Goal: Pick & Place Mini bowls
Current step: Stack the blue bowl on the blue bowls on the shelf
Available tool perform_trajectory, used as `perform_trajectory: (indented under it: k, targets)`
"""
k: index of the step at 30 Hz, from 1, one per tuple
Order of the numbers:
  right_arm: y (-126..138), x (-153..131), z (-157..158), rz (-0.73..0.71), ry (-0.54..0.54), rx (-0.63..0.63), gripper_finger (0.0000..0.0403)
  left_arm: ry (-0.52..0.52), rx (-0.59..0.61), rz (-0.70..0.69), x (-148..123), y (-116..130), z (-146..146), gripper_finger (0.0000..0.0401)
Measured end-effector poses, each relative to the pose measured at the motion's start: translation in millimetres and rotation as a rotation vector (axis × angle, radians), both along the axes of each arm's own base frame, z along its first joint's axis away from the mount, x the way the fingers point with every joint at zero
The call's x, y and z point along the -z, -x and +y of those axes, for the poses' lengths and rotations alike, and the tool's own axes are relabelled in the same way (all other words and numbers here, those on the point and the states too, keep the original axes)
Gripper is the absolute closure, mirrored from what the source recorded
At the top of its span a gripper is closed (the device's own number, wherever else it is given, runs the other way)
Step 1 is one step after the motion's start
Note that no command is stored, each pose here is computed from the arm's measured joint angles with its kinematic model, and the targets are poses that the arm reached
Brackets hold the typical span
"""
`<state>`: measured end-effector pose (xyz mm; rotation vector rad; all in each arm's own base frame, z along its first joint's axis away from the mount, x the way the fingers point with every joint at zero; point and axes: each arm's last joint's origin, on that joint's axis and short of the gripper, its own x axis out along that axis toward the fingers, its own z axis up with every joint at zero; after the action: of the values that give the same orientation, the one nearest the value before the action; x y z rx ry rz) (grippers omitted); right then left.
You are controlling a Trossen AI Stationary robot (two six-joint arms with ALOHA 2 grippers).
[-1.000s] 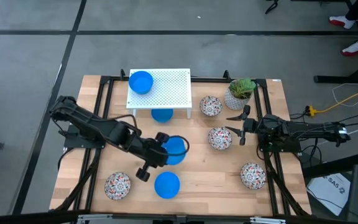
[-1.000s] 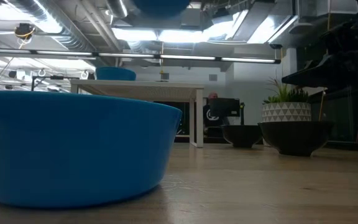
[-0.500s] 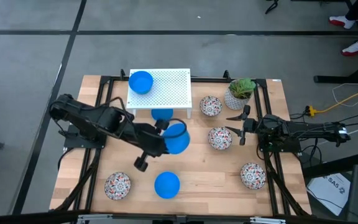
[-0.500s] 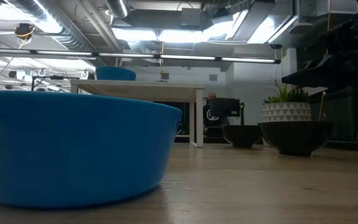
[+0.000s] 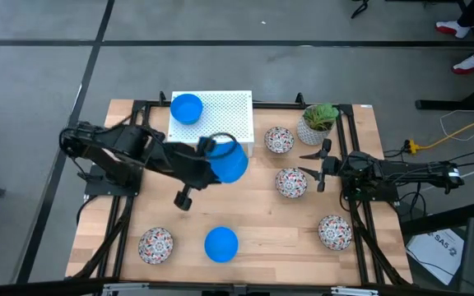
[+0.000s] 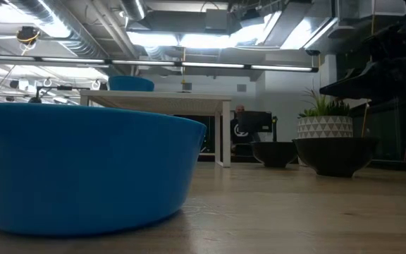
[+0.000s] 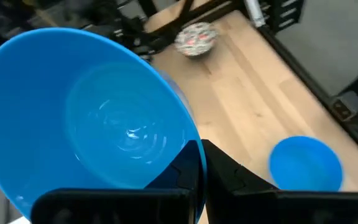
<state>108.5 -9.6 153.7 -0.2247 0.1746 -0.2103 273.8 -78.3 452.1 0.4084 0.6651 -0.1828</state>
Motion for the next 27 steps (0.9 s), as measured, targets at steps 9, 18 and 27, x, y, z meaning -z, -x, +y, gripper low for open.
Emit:
perform_trajectory:
  k: [9,18,27]
  targets:
    - [0,0,0,0.0,0.0,-0.005,0.0221,-0.057,-0.212,-0.04,-21,40,29,0.0398]
    - [0,0,0,0.0,-0.001,-0.006,0.0221,-0.188,-0.555,-0.078,-30,66,62,0.0398]
    - [0,0,0,0.0,-0.001,-0.007,0.0221,-0.235,-0.821,-0.064,-28,67,102,0.0398]
